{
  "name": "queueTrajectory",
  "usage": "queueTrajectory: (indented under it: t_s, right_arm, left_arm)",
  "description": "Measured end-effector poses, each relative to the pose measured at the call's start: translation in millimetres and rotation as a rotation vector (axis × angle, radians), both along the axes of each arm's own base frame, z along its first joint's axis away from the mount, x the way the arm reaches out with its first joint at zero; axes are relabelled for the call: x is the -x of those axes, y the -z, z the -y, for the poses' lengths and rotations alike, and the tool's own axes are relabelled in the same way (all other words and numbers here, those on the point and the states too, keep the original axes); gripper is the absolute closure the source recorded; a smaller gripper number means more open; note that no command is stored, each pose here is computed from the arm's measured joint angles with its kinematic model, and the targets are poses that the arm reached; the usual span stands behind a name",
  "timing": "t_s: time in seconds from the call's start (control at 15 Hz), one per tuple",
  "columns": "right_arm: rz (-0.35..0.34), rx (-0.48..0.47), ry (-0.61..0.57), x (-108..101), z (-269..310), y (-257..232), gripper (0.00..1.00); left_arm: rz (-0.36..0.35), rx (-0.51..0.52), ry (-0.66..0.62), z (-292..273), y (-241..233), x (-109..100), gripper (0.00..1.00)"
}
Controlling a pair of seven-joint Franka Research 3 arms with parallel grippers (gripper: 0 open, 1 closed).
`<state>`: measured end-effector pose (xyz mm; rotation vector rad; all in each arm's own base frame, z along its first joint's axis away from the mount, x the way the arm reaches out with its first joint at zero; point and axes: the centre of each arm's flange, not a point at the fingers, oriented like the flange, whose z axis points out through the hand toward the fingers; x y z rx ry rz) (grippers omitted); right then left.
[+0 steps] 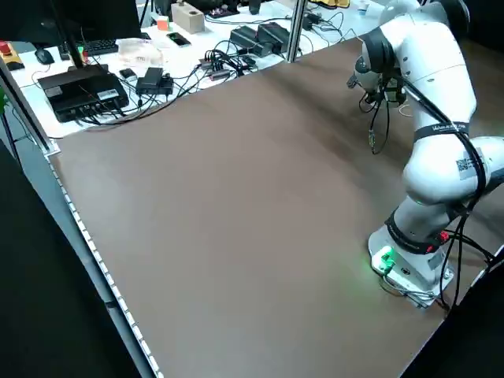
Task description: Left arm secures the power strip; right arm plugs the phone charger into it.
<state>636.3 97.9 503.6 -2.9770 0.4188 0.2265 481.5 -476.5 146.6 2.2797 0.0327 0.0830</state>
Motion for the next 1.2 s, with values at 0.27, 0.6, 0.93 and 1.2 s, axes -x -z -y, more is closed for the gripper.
queueTrajectory:
  t_s: [0.27, 0.6, 0.93, 1.2]
  right_arm:
    - [0.006, 0.003, -0.08, 9, 52, -62, 0.0]
    - [0.138, 0.007, -0.076, 54, 68, -163, 0.0]
    - [0.215, 0.01, -0.036, 83, 90, -173, 0.0]
    - [0.229, 0.065, -0.063, 87, 81, -166, 0.0]
  left_arm:
    - [0.016, -0.015, -0.053, -12, -2, -17, 0.99]
    - [0.049, -0.006, -0.076, -19, -21, -32, 0.99]
    - [0.124, -0.015, -0.05, -30, -56, -46, 0.99]
    - [0.11, -0.008, 0.037, -54, -79, -64, 0.99]
